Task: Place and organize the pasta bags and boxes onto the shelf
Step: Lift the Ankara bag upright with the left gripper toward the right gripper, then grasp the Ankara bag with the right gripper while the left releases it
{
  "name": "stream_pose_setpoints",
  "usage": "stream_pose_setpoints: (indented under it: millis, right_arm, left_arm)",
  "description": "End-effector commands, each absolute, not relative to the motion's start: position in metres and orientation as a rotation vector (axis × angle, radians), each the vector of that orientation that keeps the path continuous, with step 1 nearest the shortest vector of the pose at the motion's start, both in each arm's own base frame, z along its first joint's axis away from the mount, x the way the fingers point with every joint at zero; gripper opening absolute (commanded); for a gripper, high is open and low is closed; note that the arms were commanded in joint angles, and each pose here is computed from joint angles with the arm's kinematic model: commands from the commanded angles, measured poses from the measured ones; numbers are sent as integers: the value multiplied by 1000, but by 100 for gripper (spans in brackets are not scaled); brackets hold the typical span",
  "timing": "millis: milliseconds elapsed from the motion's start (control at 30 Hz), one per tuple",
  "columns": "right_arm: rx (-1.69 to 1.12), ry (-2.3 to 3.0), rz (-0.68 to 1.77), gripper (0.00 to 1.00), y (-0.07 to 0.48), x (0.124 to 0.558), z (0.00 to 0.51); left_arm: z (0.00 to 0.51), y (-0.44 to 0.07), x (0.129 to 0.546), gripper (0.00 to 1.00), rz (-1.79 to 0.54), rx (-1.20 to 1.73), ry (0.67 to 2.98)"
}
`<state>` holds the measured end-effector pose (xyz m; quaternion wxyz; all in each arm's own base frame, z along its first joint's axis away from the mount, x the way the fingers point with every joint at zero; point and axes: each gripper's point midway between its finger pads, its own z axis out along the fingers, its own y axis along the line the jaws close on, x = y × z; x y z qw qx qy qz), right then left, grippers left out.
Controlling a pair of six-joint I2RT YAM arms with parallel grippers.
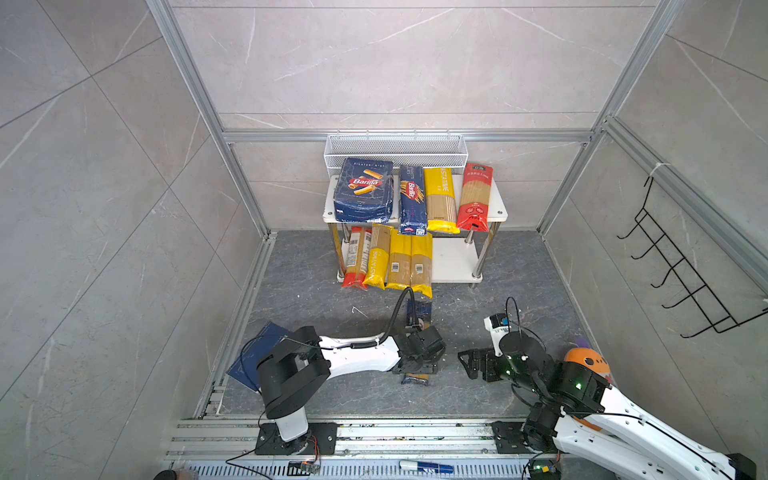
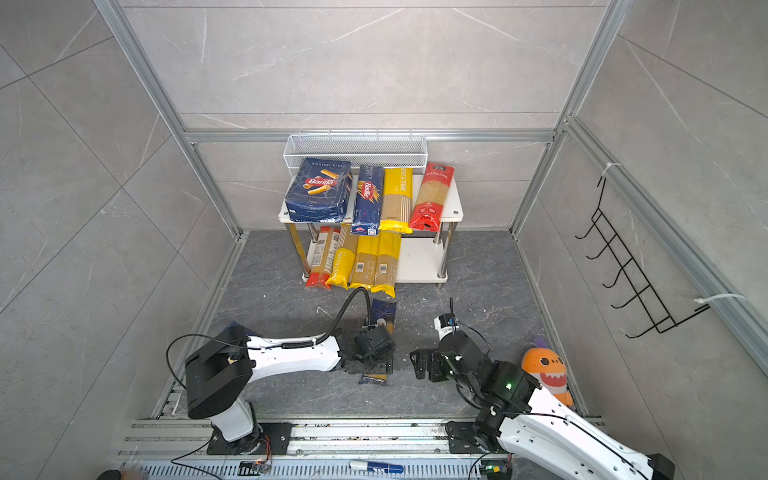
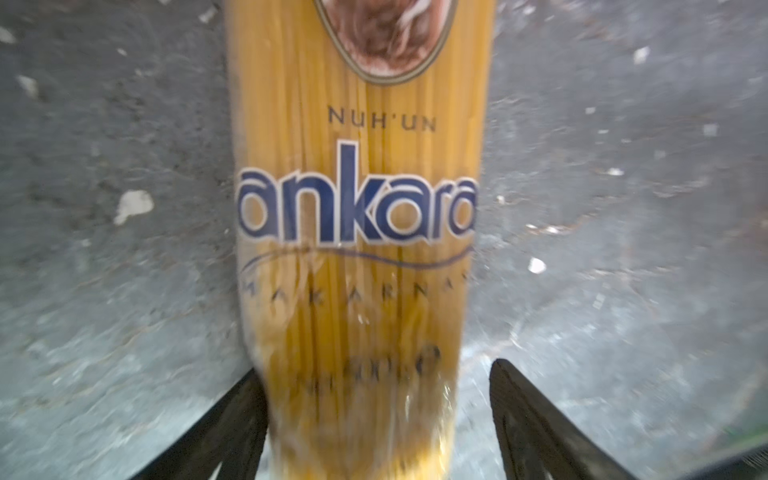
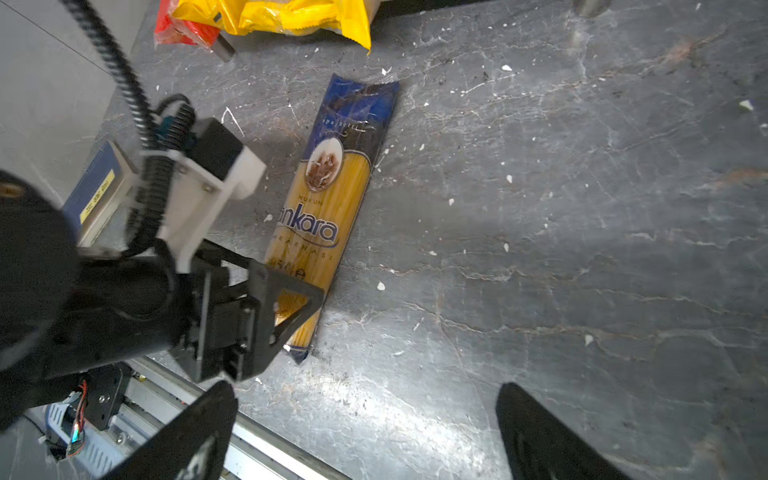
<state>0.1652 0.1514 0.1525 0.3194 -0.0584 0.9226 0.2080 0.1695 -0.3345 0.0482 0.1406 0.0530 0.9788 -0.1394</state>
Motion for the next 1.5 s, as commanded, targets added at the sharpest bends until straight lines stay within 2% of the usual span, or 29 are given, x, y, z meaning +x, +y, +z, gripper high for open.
stream_pose_setpoints:
  millis: [0,300,500,700,1067,1467]
  right_arm:
    - [-106,2457,522,100,145,163,140]
    - [-98,2515,591,100,180,167,106]
    - [-175,2534,440,100,216,174,88]
    - [-188,2519,409,100,260,181,72]
    - [-114,2503,262,100,288,197,44]
    - [-117,2545,43,97,295,184,-4]
  left_arm:
    - [87,-324,168,85,-453,182,2748]
    - [150,-237,170,92,-328,69,2573]
    - [180,-175,168,97,-289,-60,2451]
    - [188,-133,158,99,-302,-151,2403]
    - [191,-100,149,99,-308,-198,2367]
    - [195,-88,148,99,-302,-203,2344]
